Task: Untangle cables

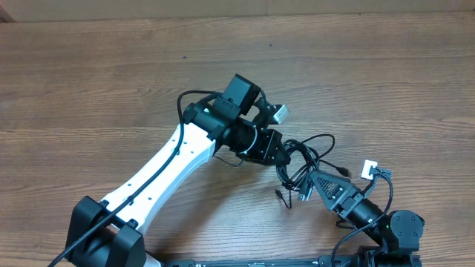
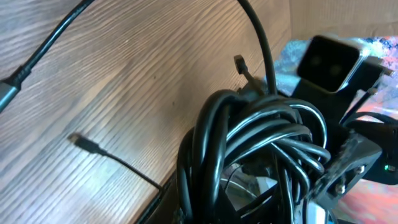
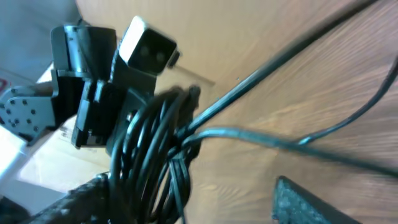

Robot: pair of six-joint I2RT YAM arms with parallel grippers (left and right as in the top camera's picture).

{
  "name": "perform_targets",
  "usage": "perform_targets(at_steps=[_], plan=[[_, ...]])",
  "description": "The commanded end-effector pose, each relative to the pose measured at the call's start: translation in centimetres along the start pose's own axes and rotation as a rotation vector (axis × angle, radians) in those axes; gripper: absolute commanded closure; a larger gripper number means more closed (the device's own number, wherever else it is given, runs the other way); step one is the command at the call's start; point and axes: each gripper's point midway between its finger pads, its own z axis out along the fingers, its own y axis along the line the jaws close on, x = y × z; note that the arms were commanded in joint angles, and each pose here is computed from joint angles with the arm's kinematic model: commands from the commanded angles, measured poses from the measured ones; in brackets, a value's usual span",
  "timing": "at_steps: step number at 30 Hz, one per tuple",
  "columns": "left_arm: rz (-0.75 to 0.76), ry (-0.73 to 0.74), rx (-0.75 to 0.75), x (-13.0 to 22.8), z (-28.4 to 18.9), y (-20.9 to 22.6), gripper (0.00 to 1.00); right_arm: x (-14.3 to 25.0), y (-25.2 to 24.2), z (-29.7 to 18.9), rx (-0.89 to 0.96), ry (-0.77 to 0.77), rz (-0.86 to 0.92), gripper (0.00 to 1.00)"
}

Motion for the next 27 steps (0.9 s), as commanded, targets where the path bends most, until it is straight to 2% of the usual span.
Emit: perform_targets(at_steps=[1, 8, 15, 19, 23, 27], plan=[[0.05, -0.032, 0.062, -0.3, -2.7, -0.6, 0.96, -1.5, -0.9, -0.1, 0.042, -0.093, -0.048, 0.18], [0.083, -0.099, 0.061, 0.2, -7.1, 0.3, 0.96, -3.0, -1.3, -0.4, 0.103, -0.173, -0.069, 0.16], [0.348, -0.107, 0.045, 1.3, -8.0, -0.3, 0.96, -3.5, 1.6, -1.0, 0.1, -0.166, -0.067, 0.17], [0.442, -0.107, 0.04, 1.3, -7.9, -0.3, 0.96, -3.2, 2.3, -1.6, 0.162, -0.132, -0.029, 0.17], [0.461, -0.108, 0.039, 1.3, -7.9, -0.3, 0.96, -2.8, 2.8, -2.1, 0.231, -0.088, 0.017, 0.18], [0.461, -0.107, 0.04, 1.3, -7.9, -0.4, 0.96, -1.8, 4.4, -1.8, 0.201, 0.004, 0.048, 0.18]])
